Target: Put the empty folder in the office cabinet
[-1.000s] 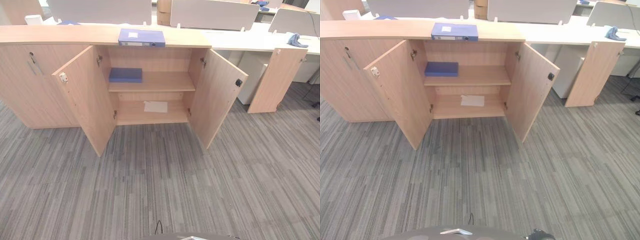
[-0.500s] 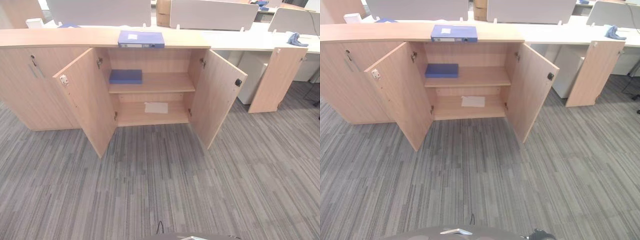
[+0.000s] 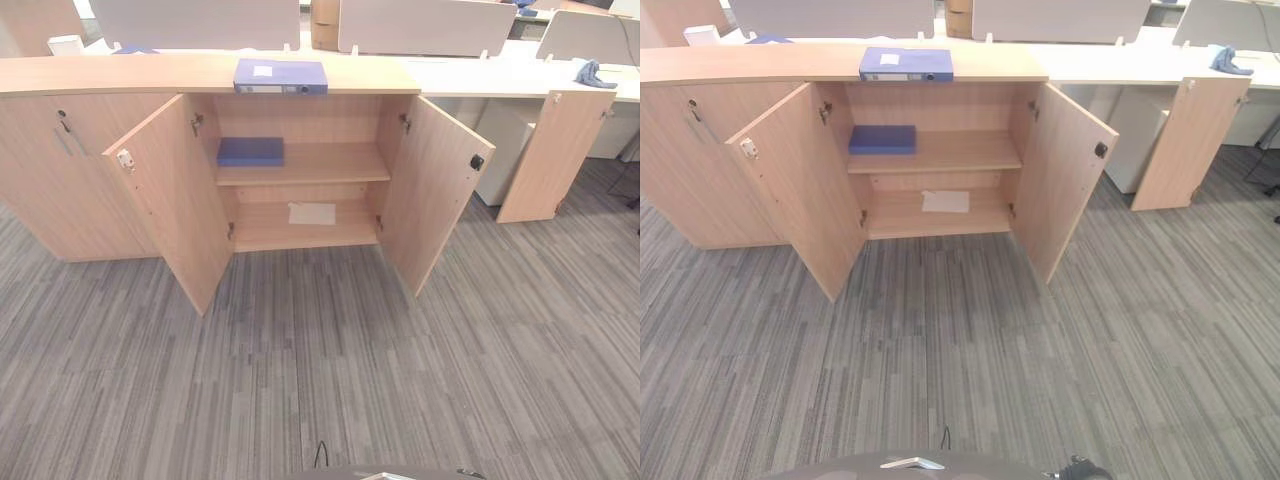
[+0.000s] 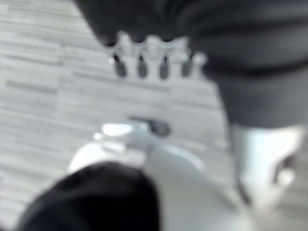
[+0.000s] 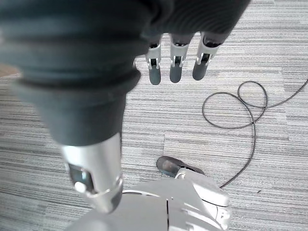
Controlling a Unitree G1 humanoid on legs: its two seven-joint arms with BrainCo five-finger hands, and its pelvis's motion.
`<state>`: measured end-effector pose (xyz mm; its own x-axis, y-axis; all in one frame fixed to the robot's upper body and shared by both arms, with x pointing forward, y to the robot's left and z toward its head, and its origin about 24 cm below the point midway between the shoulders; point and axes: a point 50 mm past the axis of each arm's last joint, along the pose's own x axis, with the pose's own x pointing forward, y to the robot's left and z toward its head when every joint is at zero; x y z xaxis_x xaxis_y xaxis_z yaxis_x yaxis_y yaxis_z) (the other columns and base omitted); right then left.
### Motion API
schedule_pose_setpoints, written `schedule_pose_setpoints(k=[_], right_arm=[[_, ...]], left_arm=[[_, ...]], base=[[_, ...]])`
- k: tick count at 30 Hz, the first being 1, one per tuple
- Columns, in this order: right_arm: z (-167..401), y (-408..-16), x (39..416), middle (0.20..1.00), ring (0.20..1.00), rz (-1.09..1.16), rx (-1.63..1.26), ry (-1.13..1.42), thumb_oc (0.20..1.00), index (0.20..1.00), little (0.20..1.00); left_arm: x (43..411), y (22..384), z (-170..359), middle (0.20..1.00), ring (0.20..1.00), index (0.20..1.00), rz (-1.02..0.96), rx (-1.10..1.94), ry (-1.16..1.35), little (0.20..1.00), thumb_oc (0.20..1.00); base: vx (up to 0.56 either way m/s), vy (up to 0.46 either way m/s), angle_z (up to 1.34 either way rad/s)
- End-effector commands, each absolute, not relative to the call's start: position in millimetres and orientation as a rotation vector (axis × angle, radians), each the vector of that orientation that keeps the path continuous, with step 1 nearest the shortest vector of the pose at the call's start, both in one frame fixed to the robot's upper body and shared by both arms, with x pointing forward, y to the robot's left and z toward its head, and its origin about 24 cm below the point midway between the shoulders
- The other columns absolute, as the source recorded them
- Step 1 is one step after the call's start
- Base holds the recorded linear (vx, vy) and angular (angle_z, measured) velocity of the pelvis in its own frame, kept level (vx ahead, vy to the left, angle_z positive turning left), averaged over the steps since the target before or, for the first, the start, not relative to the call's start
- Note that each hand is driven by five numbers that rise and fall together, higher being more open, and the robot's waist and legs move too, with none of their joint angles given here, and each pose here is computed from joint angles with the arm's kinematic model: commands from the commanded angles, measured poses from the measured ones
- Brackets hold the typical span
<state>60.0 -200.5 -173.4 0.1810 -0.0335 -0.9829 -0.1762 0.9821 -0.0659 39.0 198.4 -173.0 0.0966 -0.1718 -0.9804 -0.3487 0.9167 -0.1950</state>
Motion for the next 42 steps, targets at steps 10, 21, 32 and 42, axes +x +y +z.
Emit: schedule_pose_setpoints(k=[10,21,32,42], right_arm=[[-149.4,-220.6,136.1,1.0,1.0,-0.171,0.04,1.032,1.0,1.0,1.0],[-157.2,-222.4,103.0,1.0,1.0,-0.225,0.12,1.088,1.0,1.0,1.0],[-157.7,-240.0,90.9,1.0,1.0,-0.148,-0.035,1.166,1.0,1.0,1.0],[-147.8,-248.7,117.8,1.0,1.0,-0.113,-0.152,1.079,1.0,1.0,1.0]], left_arm=[[76.8,195.7,-169.3,1.0,1.0,1.0,0.161,-0.46,1.414,1.0,1.0],[51.3,198.4,-174.1,1.0,1.0,1.0,0.204,-0.436,1.396,1.0,1.0],[53.7,195.0,-173.5,1.0,1.0,1.0,0.081,-0.367,1.366,1.0,1.0],[64.4,201.8,-171.5,1.0,1.0,1.0,0.084,-0.304,1.362,1.0,1.0]], base=[[0.04,0.035,0.1],[0.44,-0.148,0.1],[0.43,-0.237,0.25],[0.21,-0.082,-0.29]])
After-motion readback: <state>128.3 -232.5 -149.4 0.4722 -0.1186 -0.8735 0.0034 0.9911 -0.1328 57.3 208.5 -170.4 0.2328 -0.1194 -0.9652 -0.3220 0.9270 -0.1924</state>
